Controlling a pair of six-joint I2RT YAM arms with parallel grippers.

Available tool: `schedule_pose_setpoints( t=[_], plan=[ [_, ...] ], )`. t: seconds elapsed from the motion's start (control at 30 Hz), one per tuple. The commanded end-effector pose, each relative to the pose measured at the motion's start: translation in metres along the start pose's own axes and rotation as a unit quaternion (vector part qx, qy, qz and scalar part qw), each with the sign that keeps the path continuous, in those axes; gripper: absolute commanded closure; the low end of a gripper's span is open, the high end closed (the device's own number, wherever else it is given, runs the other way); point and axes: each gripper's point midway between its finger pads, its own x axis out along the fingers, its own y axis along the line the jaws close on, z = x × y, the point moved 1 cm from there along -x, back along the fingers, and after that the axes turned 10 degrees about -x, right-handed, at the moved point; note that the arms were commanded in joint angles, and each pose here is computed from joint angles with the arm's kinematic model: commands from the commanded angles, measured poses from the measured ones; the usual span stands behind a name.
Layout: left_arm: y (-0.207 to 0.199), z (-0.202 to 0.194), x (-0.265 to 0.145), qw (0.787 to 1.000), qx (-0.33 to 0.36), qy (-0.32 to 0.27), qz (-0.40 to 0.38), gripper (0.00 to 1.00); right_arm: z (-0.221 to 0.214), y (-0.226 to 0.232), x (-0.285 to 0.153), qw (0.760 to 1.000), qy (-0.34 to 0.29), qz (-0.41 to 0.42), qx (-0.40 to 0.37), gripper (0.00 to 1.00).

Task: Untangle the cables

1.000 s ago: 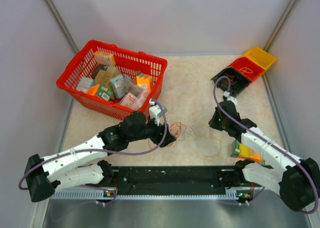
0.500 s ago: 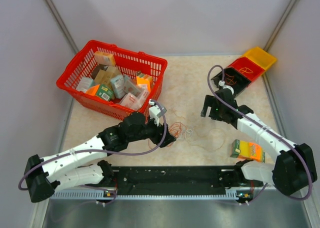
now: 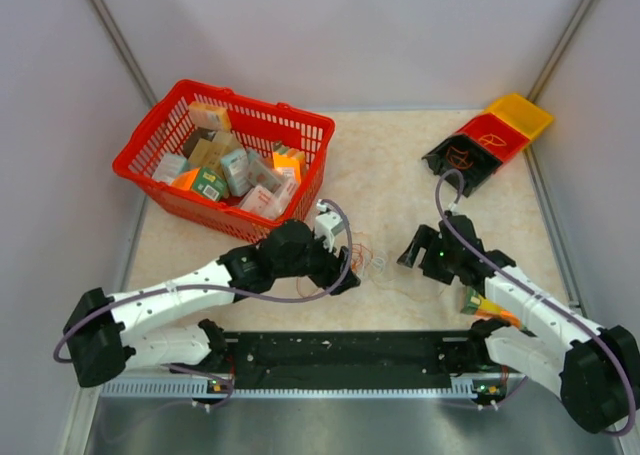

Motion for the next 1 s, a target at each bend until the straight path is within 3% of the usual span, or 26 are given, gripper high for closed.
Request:
schedule_pose_setpoints(
  t=[0.0,0.1,0.27,0.47,0.97],
  plan=[
    [-0.019,0.015,0.019,0.999,-0.017,0.01,-0.03,0.32,0.014,0.021,-0.002,0.998,-0.033,0.061,0.003,0.23],
    [-0.018,0.014,0.04,0.999,-0.038,0.029,-0.023,0.43,0.01,0.019,-0.004,0.997,-0.041,0.069,-0.018,0.28],
    [-0.008,0.006,0.076,0.995,-0.07,0.065,0.014,0.52,0.005,0.007,-0.002,0.997,-0.057,0.047,0.033,0.44],
    [0.019,-0.006,0.099,0.987,-0.096,0.088,0.098,0.49,0.013,-0.01,0.004,0.994,-0.087,0.004,0.058,0.44],
    [0.042,-0.017,0.133,0.977,-0.114,0.1,0.152,0.53,0.011,-0.012,0.007,0.993,-0.098,0.01,0.063,0.45]
  ],
)
